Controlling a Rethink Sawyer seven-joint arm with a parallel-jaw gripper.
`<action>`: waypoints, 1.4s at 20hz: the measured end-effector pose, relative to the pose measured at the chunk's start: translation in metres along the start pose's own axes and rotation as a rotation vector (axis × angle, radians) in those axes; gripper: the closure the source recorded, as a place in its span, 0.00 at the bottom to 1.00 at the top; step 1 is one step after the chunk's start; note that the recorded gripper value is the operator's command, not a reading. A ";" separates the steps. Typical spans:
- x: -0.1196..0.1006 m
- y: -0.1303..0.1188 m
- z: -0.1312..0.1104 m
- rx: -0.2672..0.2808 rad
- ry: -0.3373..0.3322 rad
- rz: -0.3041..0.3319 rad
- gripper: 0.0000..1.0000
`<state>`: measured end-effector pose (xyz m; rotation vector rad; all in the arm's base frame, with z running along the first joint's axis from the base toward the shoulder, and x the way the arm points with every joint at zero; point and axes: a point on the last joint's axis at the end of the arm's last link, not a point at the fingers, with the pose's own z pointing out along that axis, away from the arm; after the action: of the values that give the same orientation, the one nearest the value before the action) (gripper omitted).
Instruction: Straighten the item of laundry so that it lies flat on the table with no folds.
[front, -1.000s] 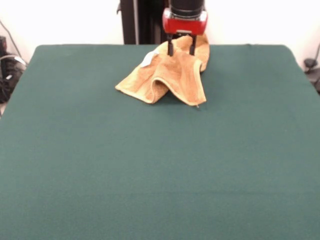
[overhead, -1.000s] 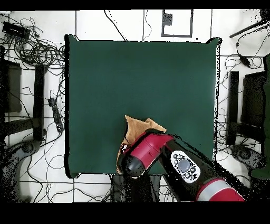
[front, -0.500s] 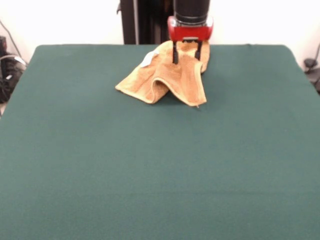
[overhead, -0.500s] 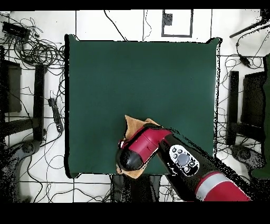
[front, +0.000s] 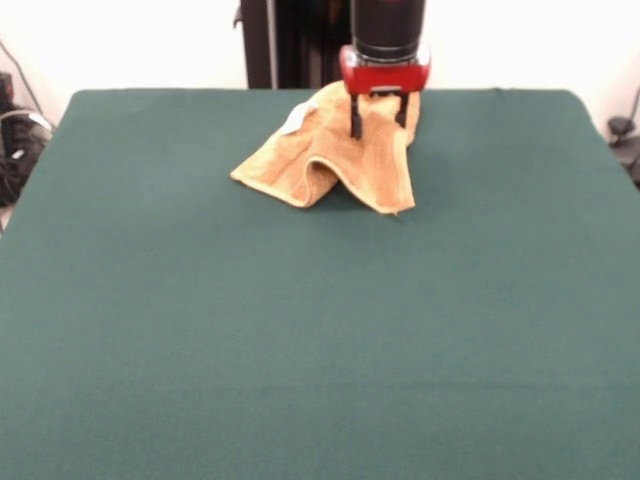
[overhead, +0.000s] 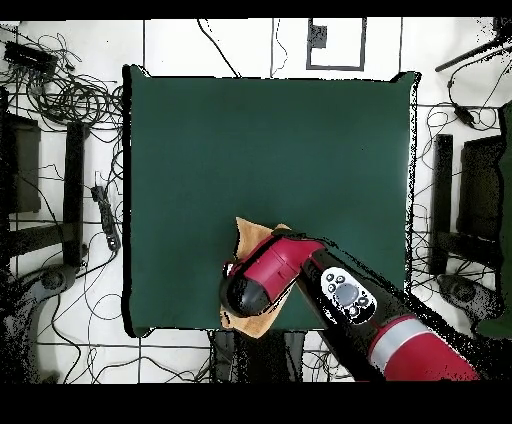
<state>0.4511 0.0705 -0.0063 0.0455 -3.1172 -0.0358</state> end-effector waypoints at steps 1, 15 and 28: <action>0.000 0.000 0.001 -0.001 0.000 0.001 0.00; 0.000 0.007 0.016 -0.022 0.021 0.008 1.00; 0.003 0.010 0.018 -0.027 0.029 0.006 1.00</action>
<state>0.4474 0.0806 -0.0245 0.0356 -3.0873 -0.0761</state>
